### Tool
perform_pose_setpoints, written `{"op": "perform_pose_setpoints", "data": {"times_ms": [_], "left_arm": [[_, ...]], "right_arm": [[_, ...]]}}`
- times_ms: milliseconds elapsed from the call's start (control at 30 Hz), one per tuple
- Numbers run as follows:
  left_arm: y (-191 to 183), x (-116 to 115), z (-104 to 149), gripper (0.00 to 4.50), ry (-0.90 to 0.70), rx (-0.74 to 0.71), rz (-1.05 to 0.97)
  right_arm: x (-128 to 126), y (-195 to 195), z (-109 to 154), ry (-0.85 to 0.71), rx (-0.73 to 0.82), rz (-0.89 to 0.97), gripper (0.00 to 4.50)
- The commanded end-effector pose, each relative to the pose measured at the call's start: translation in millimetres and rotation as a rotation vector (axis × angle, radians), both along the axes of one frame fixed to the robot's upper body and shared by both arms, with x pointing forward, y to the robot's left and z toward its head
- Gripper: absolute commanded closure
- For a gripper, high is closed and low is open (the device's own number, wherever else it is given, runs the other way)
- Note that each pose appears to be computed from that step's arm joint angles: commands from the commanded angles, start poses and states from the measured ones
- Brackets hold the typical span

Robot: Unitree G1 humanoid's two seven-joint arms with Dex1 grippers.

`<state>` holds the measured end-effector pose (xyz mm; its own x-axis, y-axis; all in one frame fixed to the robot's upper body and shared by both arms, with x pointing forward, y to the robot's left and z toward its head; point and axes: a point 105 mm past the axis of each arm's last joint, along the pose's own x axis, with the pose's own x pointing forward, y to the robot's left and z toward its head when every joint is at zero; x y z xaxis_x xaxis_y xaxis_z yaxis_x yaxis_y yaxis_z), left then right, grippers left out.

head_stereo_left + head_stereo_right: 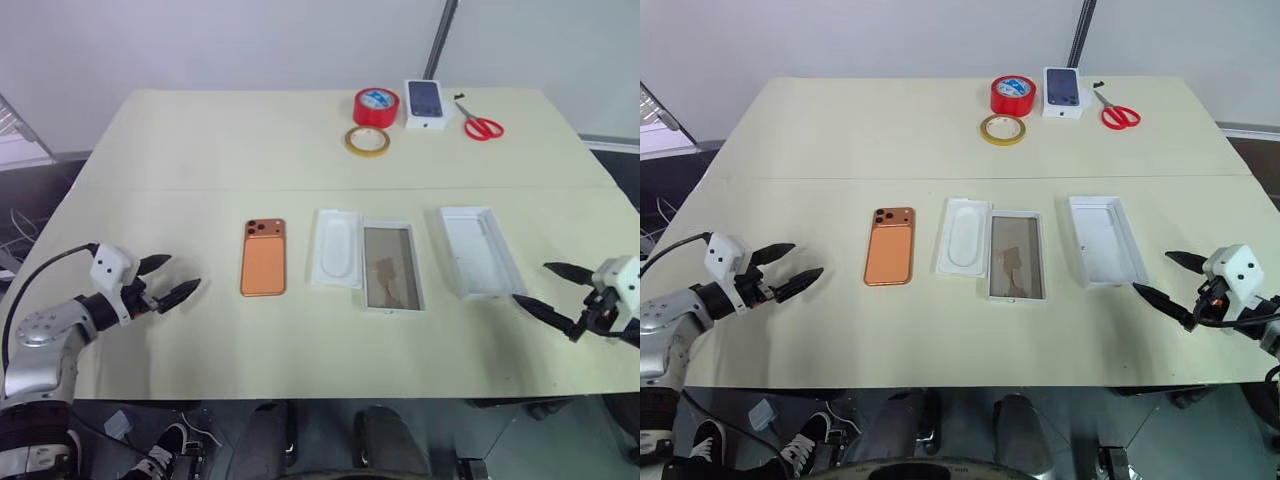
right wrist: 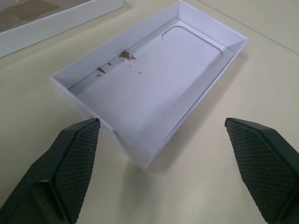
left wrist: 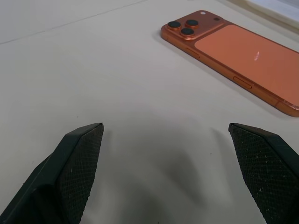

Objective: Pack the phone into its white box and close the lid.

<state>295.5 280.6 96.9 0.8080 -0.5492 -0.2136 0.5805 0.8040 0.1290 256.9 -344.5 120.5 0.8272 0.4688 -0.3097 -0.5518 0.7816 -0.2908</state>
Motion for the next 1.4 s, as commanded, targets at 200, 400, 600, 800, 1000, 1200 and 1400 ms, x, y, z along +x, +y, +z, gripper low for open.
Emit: {"op": "perform_pose_setpoints", "data": {"times_ms": [200, 400, 600, 800, 1000, 1200, 1400], "left_arm": [[-5, 6, 17, 0.00, -0.064, 0.019, -0.028], [-11, 6, 18, 0.00, -0.079, 0.034, -0.070], [-16, 6, 22, 0.00, -0.096, 0.032, -0.088], [-27, 9, 26, 0.00, -0.133, 0.086, -0.106], [-37, 16, 34, 0.00, -0.145, 0.086, -0.111], [-80, 37, 44, 0.00, -0.056, -0.034, -0.145], [-119, 67, 27, 0.00, 0.031, -0.013, -0.073]], "right_arm": [[-5, 0, 16, -0.022, 0.039, 0.027, 0.03], [-3, 5, 16, -0.027, 0.026, 0.036, 0.03], [1, 10, 16, -0.032, 0.023, 0.051, 0.03], [6, 14, 17, -0.044, 0.026, 0.060, 0.03], [13, 28, 23, -0.071, 0.012, 0.102, 0.03], [32, 96, 42, -0.160, 0.026, 0.273, 0.03], [44, 151, 41, -0.197, -0.044, 0.436, 0.03]]}}
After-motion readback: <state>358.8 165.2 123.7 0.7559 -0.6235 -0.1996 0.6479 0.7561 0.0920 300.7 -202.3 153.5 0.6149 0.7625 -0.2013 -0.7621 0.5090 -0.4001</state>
